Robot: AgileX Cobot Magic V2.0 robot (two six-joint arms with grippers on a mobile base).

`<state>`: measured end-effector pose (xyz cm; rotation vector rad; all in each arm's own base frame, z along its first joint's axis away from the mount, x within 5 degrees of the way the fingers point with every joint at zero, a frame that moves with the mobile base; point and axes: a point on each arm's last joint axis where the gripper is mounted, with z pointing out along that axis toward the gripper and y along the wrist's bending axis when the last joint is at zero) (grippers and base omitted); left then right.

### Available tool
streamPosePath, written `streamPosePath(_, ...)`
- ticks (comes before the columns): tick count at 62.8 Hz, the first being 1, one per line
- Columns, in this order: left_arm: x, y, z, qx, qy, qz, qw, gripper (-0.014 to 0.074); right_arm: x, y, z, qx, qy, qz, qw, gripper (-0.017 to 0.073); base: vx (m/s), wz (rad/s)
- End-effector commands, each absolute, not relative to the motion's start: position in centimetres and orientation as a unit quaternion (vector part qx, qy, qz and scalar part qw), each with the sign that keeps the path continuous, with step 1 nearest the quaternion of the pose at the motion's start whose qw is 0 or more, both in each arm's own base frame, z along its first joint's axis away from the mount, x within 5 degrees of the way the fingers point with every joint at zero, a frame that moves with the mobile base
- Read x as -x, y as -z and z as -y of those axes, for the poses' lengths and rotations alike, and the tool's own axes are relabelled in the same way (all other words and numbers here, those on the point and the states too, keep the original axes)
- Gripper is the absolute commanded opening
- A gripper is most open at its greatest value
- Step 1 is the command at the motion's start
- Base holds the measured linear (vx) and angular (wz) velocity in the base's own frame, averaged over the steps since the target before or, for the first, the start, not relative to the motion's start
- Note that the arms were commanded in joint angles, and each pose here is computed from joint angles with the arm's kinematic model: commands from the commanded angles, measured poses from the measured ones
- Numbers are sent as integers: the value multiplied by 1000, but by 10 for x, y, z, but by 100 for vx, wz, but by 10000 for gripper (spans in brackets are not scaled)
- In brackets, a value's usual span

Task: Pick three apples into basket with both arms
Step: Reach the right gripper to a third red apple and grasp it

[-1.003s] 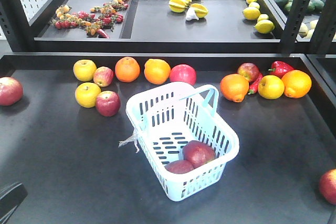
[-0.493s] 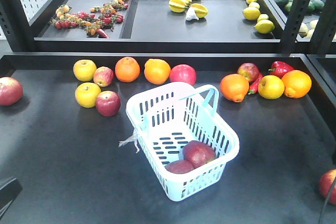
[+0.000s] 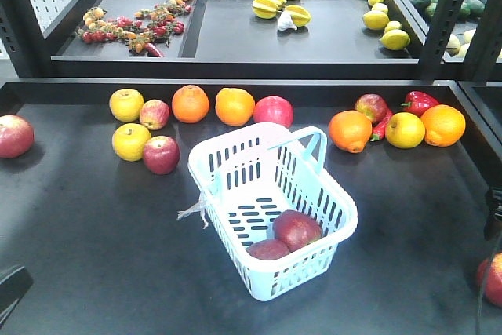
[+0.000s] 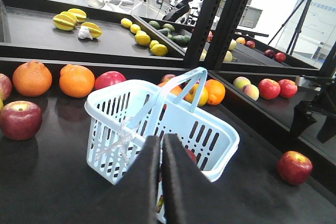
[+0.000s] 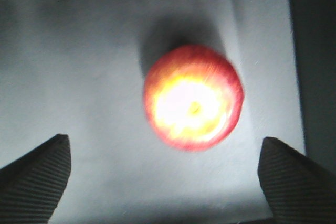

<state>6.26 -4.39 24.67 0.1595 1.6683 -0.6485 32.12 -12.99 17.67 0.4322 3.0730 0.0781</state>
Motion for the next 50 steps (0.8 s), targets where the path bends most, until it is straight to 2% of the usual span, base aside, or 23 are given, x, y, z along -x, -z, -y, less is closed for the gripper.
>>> streamPosePath(1,-64,-254,42,-61,276,-721,633,-8,-328,-187,138,-137,-7,-990,41,680,0,0)
streamPosePath(36,-64,-254,42,-62,277,-721,632,-8,-338,-115,145,-141,-11,-990,-30,640,0,0)
streamPosePath(50,-64,-254,42,-63,277,-721,632,-8,-339,-111,146,-143,-7,-989,-27,568,0,0)
